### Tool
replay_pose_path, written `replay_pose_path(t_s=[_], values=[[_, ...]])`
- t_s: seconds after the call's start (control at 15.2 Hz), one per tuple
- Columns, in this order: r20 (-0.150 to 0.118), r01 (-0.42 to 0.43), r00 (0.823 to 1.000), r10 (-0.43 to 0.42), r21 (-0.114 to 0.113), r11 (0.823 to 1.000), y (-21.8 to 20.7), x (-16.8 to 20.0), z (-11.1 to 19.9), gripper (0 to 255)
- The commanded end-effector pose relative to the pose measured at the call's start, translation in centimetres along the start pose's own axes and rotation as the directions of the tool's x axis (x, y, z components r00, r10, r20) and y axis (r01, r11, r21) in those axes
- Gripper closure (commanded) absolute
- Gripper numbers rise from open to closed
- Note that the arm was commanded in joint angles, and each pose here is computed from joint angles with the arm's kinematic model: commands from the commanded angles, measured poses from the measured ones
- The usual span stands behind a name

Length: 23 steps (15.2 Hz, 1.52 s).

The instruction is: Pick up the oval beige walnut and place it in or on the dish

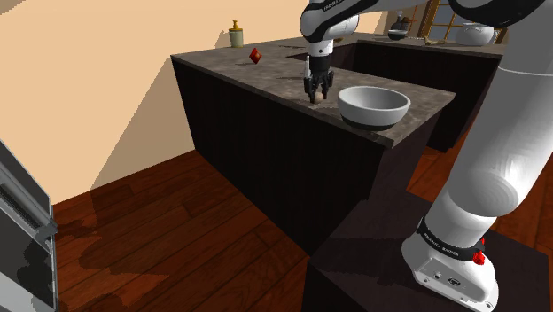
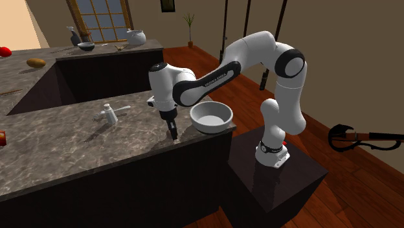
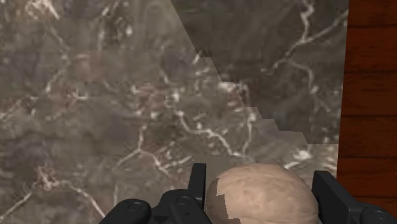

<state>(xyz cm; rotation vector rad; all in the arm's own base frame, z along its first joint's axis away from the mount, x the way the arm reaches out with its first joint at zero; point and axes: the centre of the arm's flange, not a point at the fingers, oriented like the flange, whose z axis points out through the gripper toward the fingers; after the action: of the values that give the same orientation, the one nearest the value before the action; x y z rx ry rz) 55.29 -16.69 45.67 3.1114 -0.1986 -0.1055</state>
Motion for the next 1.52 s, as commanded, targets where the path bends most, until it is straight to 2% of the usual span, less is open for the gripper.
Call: replay_pose_path(t_s=[0.0,1.45], values=[[0.0,0.0,1.0,0.0,0.0,1.0,0.0,0.0,0.0,255],[0.0,0.0,1.0,0.0,0.0,1.0,0.3,-0.8,-11.6,255]])
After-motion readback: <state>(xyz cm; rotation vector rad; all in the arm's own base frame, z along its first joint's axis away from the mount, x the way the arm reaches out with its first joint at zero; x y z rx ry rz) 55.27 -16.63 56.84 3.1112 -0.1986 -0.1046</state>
